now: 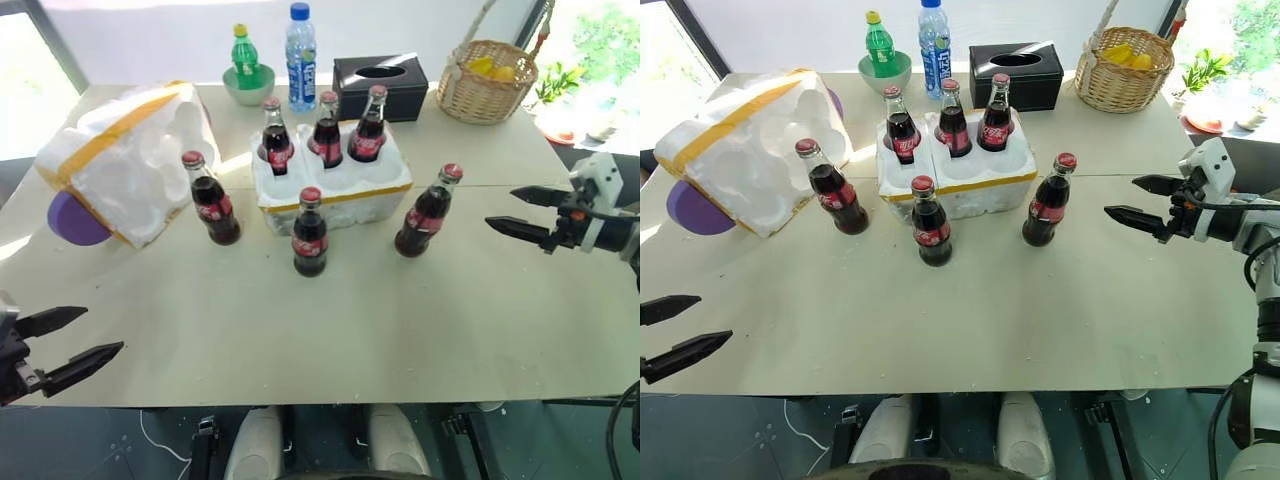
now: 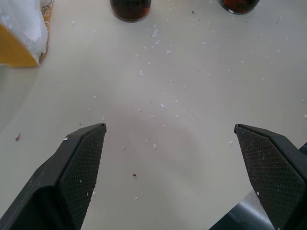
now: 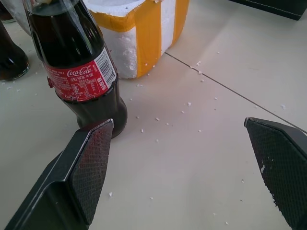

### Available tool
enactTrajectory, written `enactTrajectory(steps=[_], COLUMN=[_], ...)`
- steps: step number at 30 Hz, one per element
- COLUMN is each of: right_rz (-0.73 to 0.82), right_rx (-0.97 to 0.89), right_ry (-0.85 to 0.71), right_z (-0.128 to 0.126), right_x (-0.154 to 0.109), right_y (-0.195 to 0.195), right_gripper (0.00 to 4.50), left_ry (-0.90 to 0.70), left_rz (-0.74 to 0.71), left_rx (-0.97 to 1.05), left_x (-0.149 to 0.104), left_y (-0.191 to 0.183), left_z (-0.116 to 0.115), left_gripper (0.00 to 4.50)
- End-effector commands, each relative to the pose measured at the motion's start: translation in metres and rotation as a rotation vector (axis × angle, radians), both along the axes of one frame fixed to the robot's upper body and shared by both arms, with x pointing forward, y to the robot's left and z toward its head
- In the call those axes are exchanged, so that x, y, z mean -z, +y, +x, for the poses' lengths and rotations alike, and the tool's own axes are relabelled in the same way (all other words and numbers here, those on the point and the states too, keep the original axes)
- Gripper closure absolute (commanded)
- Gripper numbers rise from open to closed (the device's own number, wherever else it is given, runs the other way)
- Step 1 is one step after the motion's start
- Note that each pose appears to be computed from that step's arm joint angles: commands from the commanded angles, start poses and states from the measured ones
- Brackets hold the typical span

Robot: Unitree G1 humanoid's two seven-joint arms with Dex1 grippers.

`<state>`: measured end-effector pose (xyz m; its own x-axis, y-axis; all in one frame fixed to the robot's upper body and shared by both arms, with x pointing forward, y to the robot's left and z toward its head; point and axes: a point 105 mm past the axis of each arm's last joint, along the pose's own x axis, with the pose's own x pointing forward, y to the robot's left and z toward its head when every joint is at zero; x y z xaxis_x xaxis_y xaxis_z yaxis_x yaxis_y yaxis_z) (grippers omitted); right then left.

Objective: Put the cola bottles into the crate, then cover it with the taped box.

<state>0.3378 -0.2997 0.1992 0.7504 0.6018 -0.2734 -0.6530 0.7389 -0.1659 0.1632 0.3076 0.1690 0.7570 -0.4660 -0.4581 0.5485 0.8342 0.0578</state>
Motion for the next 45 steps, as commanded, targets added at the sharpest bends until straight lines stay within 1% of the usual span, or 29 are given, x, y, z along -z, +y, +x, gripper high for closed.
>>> enactTrajectory(steps=[1, 5, 10, 14, 18, 21, 25, 28, 31, 35, 40, 45], right_rz=[-0.003, -0.003, 0.005, 0.031, 0.026, 0.016, 0.023, 0.046, 0.098, 0.156, 0.176, 0.179], right_rx=[-0.017, -0.019, -0.025, -0.042, -0.034, -0.054, -0.12, -0.188, -0.285, -0.41, -0.475, -0.504], right_ry=[-0.062, -0.064, -0.063, -0.048, -0.067, -0.056, -0.016, 0.011, 0.035, 0.064, 0.042, 0.057], right_z=[-0.001, -0.002, -0.003, -0.004, -0.002, -0.006, -0.022, -0.039, -0.063, -0.095, -0.114, -0.123], right_x=[-0.019, -0.022, -0.024, -0.026, -0.032, -0.032, -0.036, -0.047, -0.072, -0.094, -0.103, -0.097], right_y=[0.005, 0.006, 0.009, 0.012, 0.013, 0.015, 0.021, 0.029, 0.045, 0.067, 0.092, 0.105], right_gripper=[0.0, 0.0, 0.0, 0.0, 0.0, 0.0, 0.0, 0.0, 0.0, 0.0, 0.0, 0.0], left_ry=[-0.02, -0.023, -0.019, -0.041, -0.062, -0.079, -0.16, -0.211, -0.28, -0.301, -0.3, -0.291], left_rz=[0.036, 0.012, 0.017, -0.012, -0.013, -0.027, -0.072, -0.071, -0.098, -0.124, -0.128, -0.133], left_rx=[0.001, -0.019, -0.019, -0.008, 0.005, 0.024, 0.017, 0.002, -0.021, 0.035, 0.116, 0.199], left_x=[-0.007, -0.007, -0.006, -0.01, -0.01, -0.011, -0.015, -0.013, -0.015, -0.013, -0.009, -0.007], left_y=[0.002, 0.003, 0.002, -0.003, -0.01, -0.016, -0.021, -0.021, -0.026, -0.045, -0.065, -0.08], left_z=[0.0, 0.002, 0.004, 0.008, 0.011, 0.017, 0.046, 0.072, 0.109, 0.143, 0.172, 0.195], left_gripper=[0.01, 0.01, 0.01, 0.01, 0.01, 0.01, 0.01, 0.01, 0.01, 0.01, 0.01, 0.01])
